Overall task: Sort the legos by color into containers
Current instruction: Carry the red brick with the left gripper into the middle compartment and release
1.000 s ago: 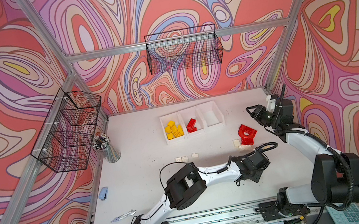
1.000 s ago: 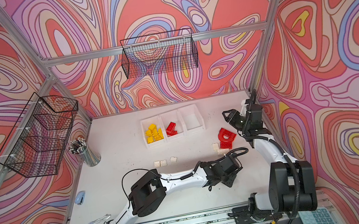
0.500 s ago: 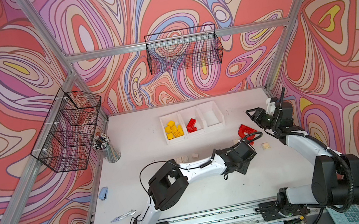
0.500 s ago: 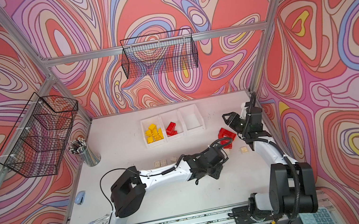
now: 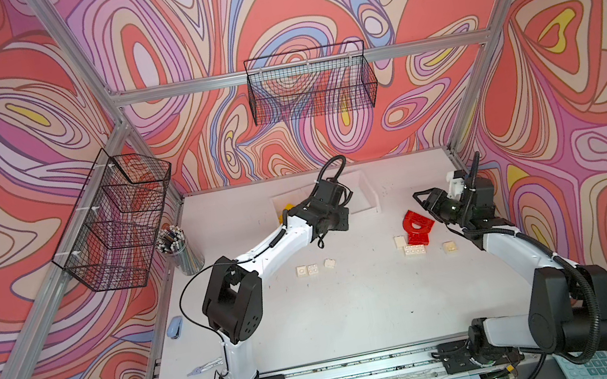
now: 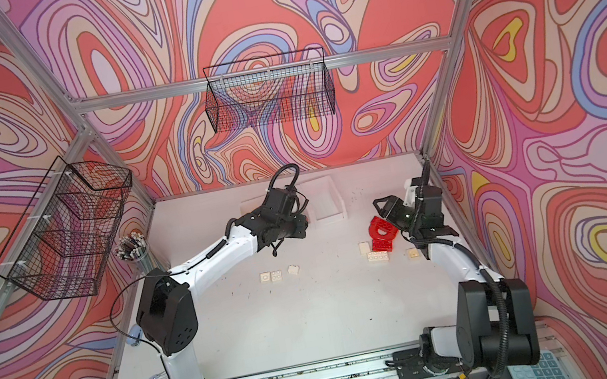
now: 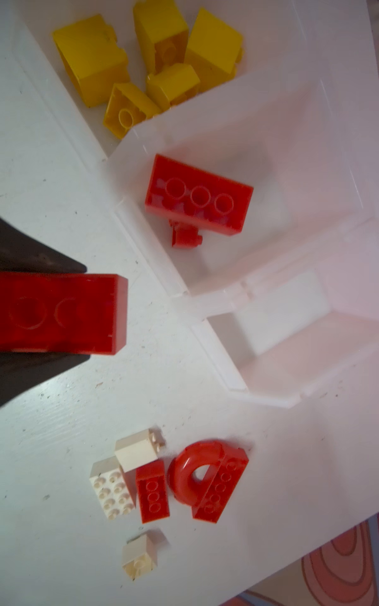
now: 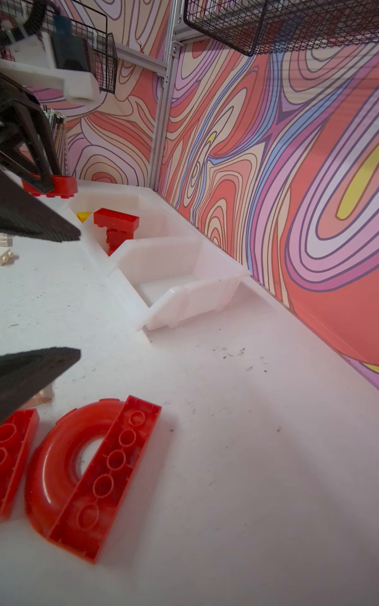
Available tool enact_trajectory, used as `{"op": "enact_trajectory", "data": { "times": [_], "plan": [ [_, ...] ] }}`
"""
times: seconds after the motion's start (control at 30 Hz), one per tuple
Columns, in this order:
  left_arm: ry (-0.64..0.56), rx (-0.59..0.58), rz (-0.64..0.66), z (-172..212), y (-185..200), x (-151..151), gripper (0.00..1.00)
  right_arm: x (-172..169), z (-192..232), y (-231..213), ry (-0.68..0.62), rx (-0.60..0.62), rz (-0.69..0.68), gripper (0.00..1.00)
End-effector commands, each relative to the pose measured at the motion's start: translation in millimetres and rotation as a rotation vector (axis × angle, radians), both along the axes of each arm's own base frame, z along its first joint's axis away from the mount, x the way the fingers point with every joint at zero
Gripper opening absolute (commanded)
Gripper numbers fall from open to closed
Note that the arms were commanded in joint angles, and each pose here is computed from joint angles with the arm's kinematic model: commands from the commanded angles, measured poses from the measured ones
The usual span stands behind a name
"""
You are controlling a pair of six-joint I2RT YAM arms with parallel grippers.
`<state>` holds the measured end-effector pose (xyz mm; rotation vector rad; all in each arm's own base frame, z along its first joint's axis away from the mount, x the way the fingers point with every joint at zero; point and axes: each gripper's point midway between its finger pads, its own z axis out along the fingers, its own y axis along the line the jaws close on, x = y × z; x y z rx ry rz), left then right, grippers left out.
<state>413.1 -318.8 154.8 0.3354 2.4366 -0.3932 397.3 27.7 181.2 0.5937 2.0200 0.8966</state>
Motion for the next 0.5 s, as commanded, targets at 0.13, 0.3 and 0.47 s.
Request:
{"op": "enact_trajectory", "data": {
  "times": [0.13, 0.3, 0.47],
  "plan": [
    [0.090, 0.029, 0.033, -33.1, 25.5, 20.0, 0.24, -1.6, 1.7, 9.7, -0.011, -0.016, 0.038, 0.55],
    [0.123, 0.032, 0.042, -48.9, 24.2, 38.2, 0.24, -1.6, 0.9, 11.9, -0.009, -0.024, 0.043, 0.55],
    [0.128, 0.022, 0.069, -58.6, 25.2, 58.6, 0.24, -2.0, -1.6, 13.4, -0.002, -0.030, 0.046, 0.55]
  ]
}}
